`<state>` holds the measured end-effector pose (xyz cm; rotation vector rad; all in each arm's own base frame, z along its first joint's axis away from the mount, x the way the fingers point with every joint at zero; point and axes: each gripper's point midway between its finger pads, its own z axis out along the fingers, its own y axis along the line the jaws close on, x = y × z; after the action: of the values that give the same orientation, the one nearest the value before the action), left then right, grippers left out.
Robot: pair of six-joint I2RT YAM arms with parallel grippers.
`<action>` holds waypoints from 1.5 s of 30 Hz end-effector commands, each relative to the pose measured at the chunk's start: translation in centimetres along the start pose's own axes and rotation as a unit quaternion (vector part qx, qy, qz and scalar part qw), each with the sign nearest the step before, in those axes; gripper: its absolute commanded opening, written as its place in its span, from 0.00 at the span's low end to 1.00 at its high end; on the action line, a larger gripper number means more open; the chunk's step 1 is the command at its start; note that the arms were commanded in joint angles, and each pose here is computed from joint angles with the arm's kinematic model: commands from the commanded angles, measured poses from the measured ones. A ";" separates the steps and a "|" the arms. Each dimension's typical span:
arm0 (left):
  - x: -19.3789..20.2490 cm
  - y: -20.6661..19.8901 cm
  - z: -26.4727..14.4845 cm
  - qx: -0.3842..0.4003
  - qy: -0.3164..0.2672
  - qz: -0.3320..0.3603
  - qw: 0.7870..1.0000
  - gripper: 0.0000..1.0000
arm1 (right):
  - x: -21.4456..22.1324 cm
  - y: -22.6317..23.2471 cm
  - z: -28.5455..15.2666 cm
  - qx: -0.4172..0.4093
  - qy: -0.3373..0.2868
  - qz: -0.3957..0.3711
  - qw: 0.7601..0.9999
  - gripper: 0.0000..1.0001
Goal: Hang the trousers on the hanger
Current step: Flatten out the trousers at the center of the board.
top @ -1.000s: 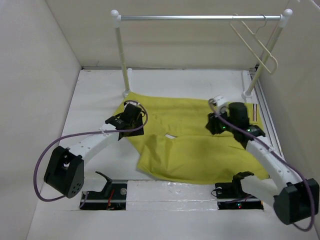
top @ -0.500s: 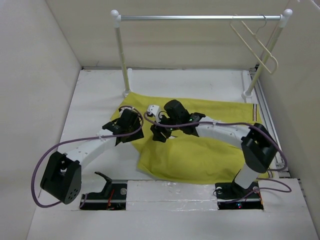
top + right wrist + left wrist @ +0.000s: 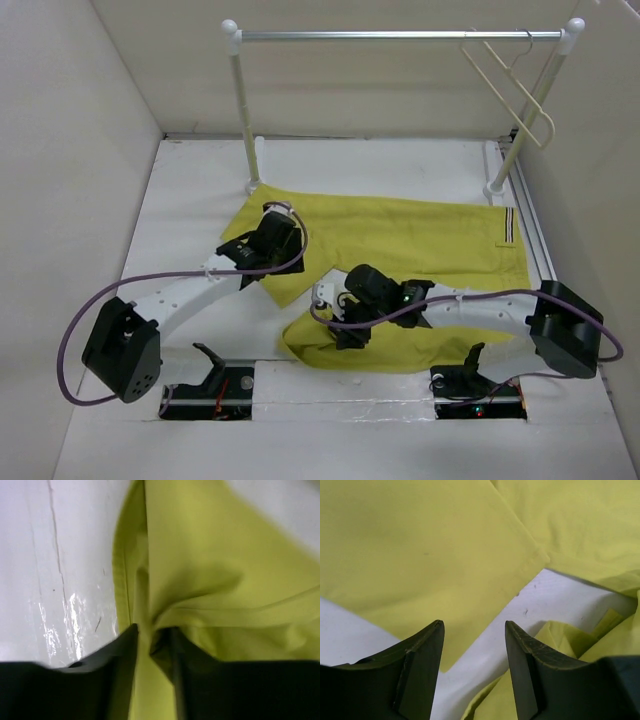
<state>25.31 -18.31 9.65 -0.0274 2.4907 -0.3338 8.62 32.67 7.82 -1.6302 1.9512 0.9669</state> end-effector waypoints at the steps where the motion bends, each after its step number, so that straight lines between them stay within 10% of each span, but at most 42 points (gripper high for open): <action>1: -0.6 -0.5 1.1 0.000 -0.001 0.024 1.000 0.47 | 3.1 0.1 0.0 0.013 0.025 0.044 0.999 0.42; 6: 1.2 -2.4 4.1 0.018 0.026 0.053 0.998 0.47 | 1.7 0.3 -1.2 0.032 -0.036 0.055 0.997 0.56; 22: 4.4 -3.9 9.2 -0.068 0.047 0.149 0.985 0.48 | 1.5 -0.1 -3.4 0.092 -0.101 0.107 0.985 0.57; 24: 4.6 -3.3 9.3 -0.078 0.045 0.149 0.985 0.43 | 0.9 -0.1 -3.9 0.095 -0.109 0.103 0.984 0.57; 27: 4.1 -2.4 9.0 -0.105 0.035 0.144 0.983 0.00 | 0.5 -0.2 -4.5 0.103 -0.109 0.098 0.984 0.57; 34: -2.2 -2.5 2.3 -0.087 -0.048 0.079 0.992 0.00 | -0.2 -1.2 -5.8 0.122 -0.111 0.084 0.983 0.56; 45: -15.3 15.5 -5.8 -0.221 -0.189 -0.154 0.944 0.00 | -1.0 -3.0 -7.6 0.140 -0.102 0.055 0.983 0.56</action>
<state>34.63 -6.00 17.68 -0.4741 2.1798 0.0173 11.59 27.12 10.57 -1.2009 2.0357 0.8306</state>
